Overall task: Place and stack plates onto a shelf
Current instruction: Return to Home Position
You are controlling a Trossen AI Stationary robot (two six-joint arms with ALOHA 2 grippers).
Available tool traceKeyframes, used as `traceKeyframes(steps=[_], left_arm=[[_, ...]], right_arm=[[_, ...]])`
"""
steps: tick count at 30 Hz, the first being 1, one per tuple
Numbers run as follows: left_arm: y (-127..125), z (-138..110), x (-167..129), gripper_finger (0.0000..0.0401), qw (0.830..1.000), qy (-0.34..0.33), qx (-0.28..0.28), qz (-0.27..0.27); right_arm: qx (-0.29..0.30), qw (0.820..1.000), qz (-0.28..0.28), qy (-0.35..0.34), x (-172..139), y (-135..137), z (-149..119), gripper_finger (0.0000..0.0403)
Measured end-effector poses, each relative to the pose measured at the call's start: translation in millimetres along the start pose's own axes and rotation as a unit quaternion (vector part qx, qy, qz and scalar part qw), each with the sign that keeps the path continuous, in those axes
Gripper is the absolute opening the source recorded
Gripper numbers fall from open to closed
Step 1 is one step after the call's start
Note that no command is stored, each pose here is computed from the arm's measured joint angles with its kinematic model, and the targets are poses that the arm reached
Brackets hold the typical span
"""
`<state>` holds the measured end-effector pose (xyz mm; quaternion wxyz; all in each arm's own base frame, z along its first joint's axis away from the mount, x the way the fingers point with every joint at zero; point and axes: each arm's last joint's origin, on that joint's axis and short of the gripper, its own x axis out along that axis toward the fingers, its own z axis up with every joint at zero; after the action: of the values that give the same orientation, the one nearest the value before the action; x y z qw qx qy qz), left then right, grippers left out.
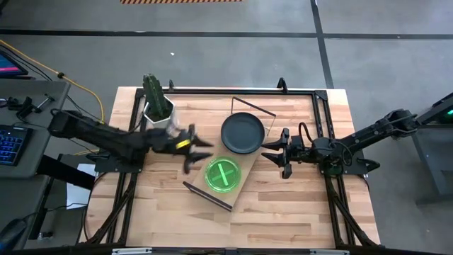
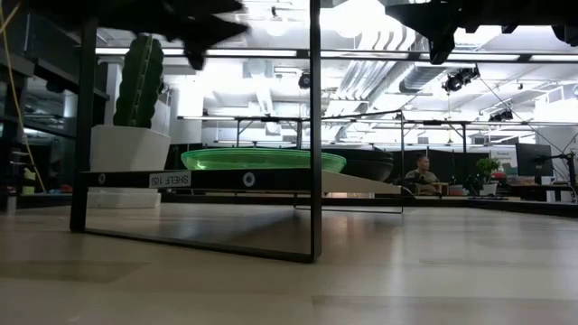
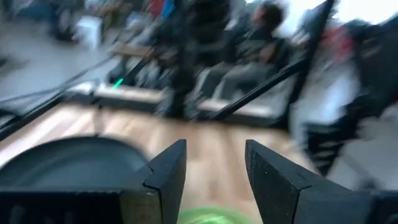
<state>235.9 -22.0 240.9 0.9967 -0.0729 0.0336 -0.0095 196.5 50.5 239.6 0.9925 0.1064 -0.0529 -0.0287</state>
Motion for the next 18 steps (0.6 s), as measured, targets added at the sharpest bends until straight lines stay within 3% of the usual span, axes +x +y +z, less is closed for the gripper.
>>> traceKeyframes(steps=[5, 18], left_arm=[[-23, -19, -34, 0.0146, 0.995, -0.069, 0.008, -0.069], [-33, -20, -63, 0.0127, 0.989, -0.109, 0.064, -0.079]], right_arm=[[-0.002, 1.0, 0.0, 0.0, 0, 0, 0, 0.014], [-0.014, 1.0, -0.004, -0.001, 0, -1, 0, 0.014]])
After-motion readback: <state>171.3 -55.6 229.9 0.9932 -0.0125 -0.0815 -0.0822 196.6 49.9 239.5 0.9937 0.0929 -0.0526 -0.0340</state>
